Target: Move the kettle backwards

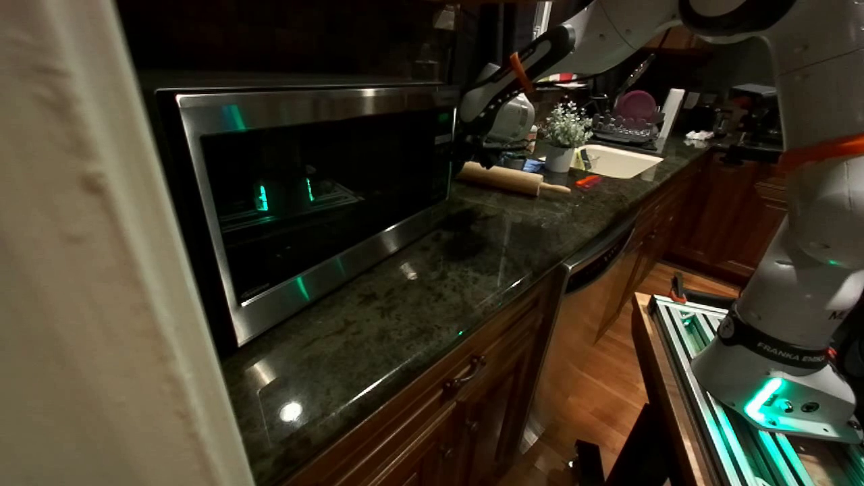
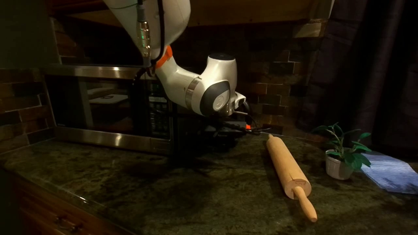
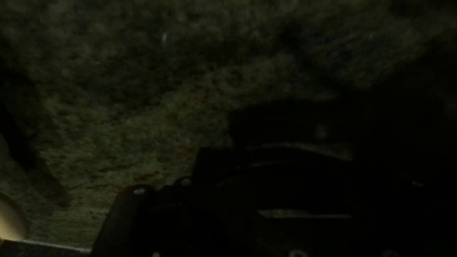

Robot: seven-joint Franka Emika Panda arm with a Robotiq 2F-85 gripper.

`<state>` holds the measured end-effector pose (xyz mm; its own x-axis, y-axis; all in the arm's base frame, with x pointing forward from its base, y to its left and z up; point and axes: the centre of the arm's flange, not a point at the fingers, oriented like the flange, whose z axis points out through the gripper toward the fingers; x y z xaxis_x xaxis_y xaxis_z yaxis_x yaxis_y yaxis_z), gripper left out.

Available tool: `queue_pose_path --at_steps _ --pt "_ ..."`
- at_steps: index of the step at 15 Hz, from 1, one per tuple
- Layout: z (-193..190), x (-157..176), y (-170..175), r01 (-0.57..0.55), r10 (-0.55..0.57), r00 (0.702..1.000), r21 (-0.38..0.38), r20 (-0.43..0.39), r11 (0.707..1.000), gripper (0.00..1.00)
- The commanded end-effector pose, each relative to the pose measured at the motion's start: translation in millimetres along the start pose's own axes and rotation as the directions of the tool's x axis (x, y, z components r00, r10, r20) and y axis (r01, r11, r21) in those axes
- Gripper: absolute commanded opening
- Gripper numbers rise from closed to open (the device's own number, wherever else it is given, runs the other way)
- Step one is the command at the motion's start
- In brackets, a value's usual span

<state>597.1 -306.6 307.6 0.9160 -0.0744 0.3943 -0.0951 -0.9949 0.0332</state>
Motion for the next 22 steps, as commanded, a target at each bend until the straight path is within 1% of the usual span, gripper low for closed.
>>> queue_pose_path --at_steps 1,2,4,6,7,8,10,12,14,17,18,19,21,22 --pt "-23 -15 -9 -0.023 0.026 0.99 -0.023 0.138 0.999 1.0" --pt "-29 -19 -11 -0.023 0.026 0.983 -0.018 0.182 1.0 1.0" --pt "-39 -29 -16 -0.024 0.018 0.955 0.017 0.297 1.0 1.0" --pt "-53 -41 -26 -0.058 0.044 0.91 0.021 0.413 0.998 1.0" --pt "-61 -46 -31 -0.066 0.054 0.89 0.011 0.453 0.998 1.0" --pt "-69 -53 -35 -0.066 0.058 0.873 0.001 0.484 0.998 1.0" --pt "-86 -66 -44 -0.059 0.072 0.862 -0.041 0.502 0.997 1.0" --pt "-100 -79 -55 -0.034 0.066 0.866 -0.074 0.496 0.997 1.0" --pt "-112 -96 -72 0.008 0.03 0.872 -0.076 0.489 0.997 1.0" --pt "-126 -116 -112 0.032 -0.024 0.882 -0.008 0.471 0.999 1.0" --pt "-132 -120 -129 0.026 -0.034 0.893 0.024 0.449 0.999 1.0" --pt "-139 -124 -144 0.022 -0.047 0.895 0.06 0.444 0.998 1.0" --pt "-154 -129 -171 0.016 -0.054 0.918 0.099 0.392 0.995 1.0" --pt "-161 -130 -183 0.021 -0.058 0.929 0.107 0.364 0.994 1.0"
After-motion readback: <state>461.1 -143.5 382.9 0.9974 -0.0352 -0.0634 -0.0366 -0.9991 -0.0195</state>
